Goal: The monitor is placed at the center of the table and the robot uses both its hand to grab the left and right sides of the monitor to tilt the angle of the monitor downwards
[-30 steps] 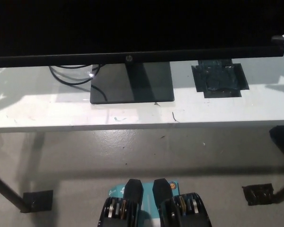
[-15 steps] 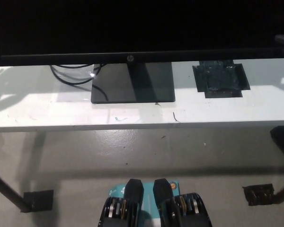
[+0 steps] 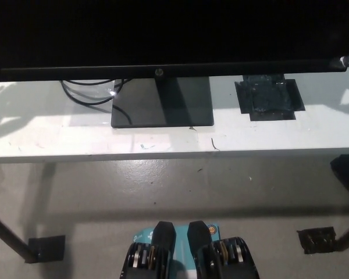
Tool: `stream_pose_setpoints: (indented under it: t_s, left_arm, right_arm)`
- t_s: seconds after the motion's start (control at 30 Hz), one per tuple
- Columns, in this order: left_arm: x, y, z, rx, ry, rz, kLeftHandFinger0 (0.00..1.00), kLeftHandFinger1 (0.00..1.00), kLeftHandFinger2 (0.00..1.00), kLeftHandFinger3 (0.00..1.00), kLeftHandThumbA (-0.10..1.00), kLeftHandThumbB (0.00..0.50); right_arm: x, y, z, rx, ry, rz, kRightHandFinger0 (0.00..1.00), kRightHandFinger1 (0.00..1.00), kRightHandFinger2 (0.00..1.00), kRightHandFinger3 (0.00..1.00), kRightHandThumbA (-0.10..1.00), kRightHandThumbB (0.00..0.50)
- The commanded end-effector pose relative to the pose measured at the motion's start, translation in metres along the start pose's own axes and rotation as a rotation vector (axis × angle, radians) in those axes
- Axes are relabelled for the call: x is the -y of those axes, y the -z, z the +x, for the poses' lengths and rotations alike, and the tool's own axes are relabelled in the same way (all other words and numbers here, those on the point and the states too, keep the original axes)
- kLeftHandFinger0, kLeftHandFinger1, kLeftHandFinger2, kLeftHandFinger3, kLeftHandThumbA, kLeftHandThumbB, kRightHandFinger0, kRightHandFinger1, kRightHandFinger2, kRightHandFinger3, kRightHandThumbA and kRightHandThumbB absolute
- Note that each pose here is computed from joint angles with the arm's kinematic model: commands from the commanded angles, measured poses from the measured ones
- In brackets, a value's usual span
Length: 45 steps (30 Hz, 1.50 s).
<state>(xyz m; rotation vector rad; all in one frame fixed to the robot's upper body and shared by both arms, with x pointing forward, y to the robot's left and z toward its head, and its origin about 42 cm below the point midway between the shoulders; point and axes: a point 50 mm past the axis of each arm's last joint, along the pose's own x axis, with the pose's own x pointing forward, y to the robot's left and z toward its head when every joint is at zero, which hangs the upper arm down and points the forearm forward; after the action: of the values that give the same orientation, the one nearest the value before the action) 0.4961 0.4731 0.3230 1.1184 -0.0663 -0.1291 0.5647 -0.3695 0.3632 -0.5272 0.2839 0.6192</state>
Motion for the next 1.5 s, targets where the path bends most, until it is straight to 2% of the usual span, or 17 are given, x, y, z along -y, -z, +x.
stream_pose_setpoints:
  t_s: [0.0, 0.03, 0.07, 0.1, 0.13, 0.3, 0.37, 0.43, 0.53, 0.57, 0.7, 0.8, 0.83, 0.9, 1.1, 1.23, 1.47]
  left_arm:
    - [-0.027, -0.050, 0.027, 0.134, -0.044, 0.052, 1.00, 1.00, 1.00, 1.00, 0.87, 0.400]
    - [-0.027, -0.050, 0.027, 0.134, -0.044, 0.053, 1.00, 1.00, 1.00, 1.00, 0.87, 0.400]
    - [-0.026, -0.052, 0.028, 0.132, -0.042, 0.060, 1.00, 1.00, 1.00, 1.00, 0.88, 0.405]
    - [-0.025, -0.054, 0.031, 0.130, -0.039, 0.070, 1.00, 1.00, 1.00, 1.00, 0.88, 0.405]
    - [-0.023, -0.057, 0.032, 0.135, -0.039, 0.065, 1.00, 1.00, 1.00, 1.00, 0.89, 0.421]
    - [-0.023, -0.058, 0.035, 0.135, -0.041, 0.075, 1.00, 1.00, 1.00, 1.00, 0.91, 0.433]
    - [-0.029, -0.070, 0.044, 0.159, -0.048, 0.135, 1.00, 1.00, 1.00, 1.00, 0.93, 0.440]
    - [-0.031, -0.076, 0.049, 0.159, -0.057, 0.258, 1.00, 1.00, 1.00, 1.00, 0.96, 0.416]
    - [-0.032, -0.077, 0.051, 0.159, -0.061, 0.284, 1.00, 1.00, 1.00, 1.00, 0.97, 0.411]
    - [-0.039, -0.090, 0.061, 0.152, -0.082, 0.352, 1.00, 1.00, 1.00, 1.00, 0.93, 0.414]
    - [-0.053, -0.109, 0.074, 0.142, -0.086, 0.499, 1.00, 1.00, 1.00, 1.00, 0.98, 0.403]
    - [-0.063, -0.122, 0.078, 0.159, -0.095, 0.574, 1.00, 1.00, 1.00, 1.00, 0.96, 0.372]
    - [-0.068, -0.130, 0.083, 0.148, -0.104, 0.694, 1.00, 1.00, 1.00, 1.00, 0.97, 0.361]
    - [-0.071, -0.137, 0.088, 0.137, -0.118, 0.765, 1.00, 1.00, 1.00, 1.00, 0.90, 0.356]
    - [-0.076, -0.155, 0.099, 0.118, -0.155, 0.903, 1.00, 1.00, 1.00, 1.00, 0.82, 0.370]
    - [-0.079, -0.167, 0.104, 0.134, -0.230, 1.007, 1.00, 1.00, 1.00, 1.00, 0.82, 0.410]
    - [-0.080, -0.173, 0.107, 0.114, -0.269, 1.083, 1.00, 1.00, 1.00, 1.00, 0.86, 0.412]
  right_arm:
    - [-0.047, -0.053, 0.053, 0.049, -0.135, -0.181, 1.00, 1.00, 1.00, 1.00, 0.98, 0.369]
    - [-0.047, -0.053, 0.053, 0.048, -0.133, -0.182, 1.00, 1.00, 1.00, 1.00, 0.98, 0.369]
    - [-0.050, -0.055, 0.056, 0.045, -0.128, -0.190, 1.00, 1.00, 1.00, 1.00, 0.92, 0.427]
    - [-0.054, -0.057, 0.061, 0.041, -0.119, -0.201, 1.00, 1.00, 1.00, 1.00, 0.88, 0.435]
    - [-0.054, -0.058, 0.063, 0.051, -0.084, -0.259, 1.00, 1.00, 1.00, 1.00, 0.86, 0.499]
    - [-0.054, -0.059, 0.065, 0.054, -0.026, -0.284, 1.00, 1.00, 1.00, 1.00, 0.85, 0.500]
    - [-0.045, -0.084, 0.067, 0.144, 0.291, -0.472, 1.00, 1.00, 1.00, 1.00, 0.82, 0.500]
    - [-0.045, -0.097, 0.068, 0.179, 0.390, -0.543, 1.00, 1.00, 1.00, 1.00, 0.80, 0.500]
    - [-0.045, -0.099, 0.069, 0.185, 0.407, -0.554, 1.00, 1.00, 1.00, 1.00, 0.80, 0.500]
    - [-0.045, -0.117, 0.068, 0.232, 0.466, -0.568, 1.00, 1.00, 1.00, 1.00, 0.80, 0.500]
    - [-0.043, -0.141, 0.065, 0.266, 0.511, -0.595, 1.00, 1.00, 1.00, 1.00, 0.78, 0.500]
    - [-0.042, -0.153, 0.064, 0.279, 0.535, -0.611, 1.00, 1.00, 1.00, 1.00, 0.71, 0.492]
    - [-0.043, -0.162, 0.064, 0.280, 0.577, -0.660, 1.00, 1.00, 1.00, 1.00, 0.71, 0.500]
    - [-0.045, -0.167, 0.066, 0.276, 0.618, -0.720, 1.00, 1.00, 1.00, 1.00, 0.74, 0.500]
    - [-0.050, -0.174, 0.070, 0.271, 0.668, -0.744, 1.00, 1.00, 1.00, 1.00, 0.76, 0.500]
    - [-0.055, -0.185, 0.072, 0.292, 0.704, -0.796, 1.00, 1.00, 1.00, 1.00, 0.77, 0.500]
    - [-0.059, -0.191, 0.074, 0.303, 0.749, -0.822, 1.00, 1.00, 1.00, 1.00, 0.73, 0.500]
